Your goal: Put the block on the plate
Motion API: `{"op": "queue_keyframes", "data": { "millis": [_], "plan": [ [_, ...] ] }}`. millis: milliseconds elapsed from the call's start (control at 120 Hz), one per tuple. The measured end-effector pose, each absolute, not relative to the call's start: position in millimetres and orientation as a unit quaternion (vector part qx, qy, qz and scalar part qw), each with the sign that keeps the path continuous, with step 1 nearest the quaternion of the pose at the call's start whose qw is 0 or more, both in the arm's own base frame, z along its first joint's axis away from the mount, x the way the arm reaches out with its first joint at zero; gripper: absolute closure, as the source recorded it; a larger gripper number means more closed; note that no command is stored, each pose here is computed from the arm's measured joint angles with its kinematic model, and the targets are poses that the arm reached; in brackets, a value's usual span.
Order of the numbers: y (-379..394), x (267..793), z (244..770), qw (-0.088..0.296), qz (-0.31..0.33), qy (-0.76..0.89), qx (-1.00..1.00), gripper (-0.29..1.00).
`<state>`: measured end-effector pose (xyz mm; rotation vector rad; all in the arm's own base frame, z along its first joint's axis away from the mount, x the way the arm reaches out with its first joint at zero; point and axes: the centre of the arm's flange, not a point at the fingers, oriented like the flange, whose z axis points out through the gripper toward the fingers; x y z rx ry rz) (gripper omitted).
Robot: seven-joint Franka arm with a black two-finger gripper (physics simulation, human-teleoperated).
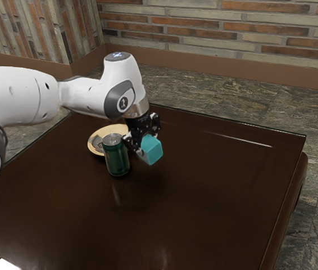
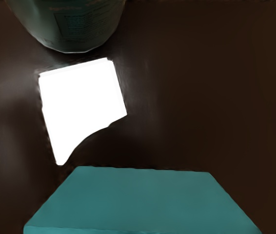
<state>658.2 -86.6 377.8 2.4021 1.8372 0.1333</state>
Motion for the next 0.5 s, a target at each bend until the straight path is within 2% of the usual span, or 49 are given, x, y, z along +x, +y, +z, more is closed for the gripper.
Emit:
{"op": "queue_keyframes", "data": {
  "millis": [200,500],
  "plan": [
    [-57,680,410,0.077,0.057,0.607,0.789,0.3],
    [16,710,409,0.082,0.069,0.601,0.792,0.31]
  ]
}}
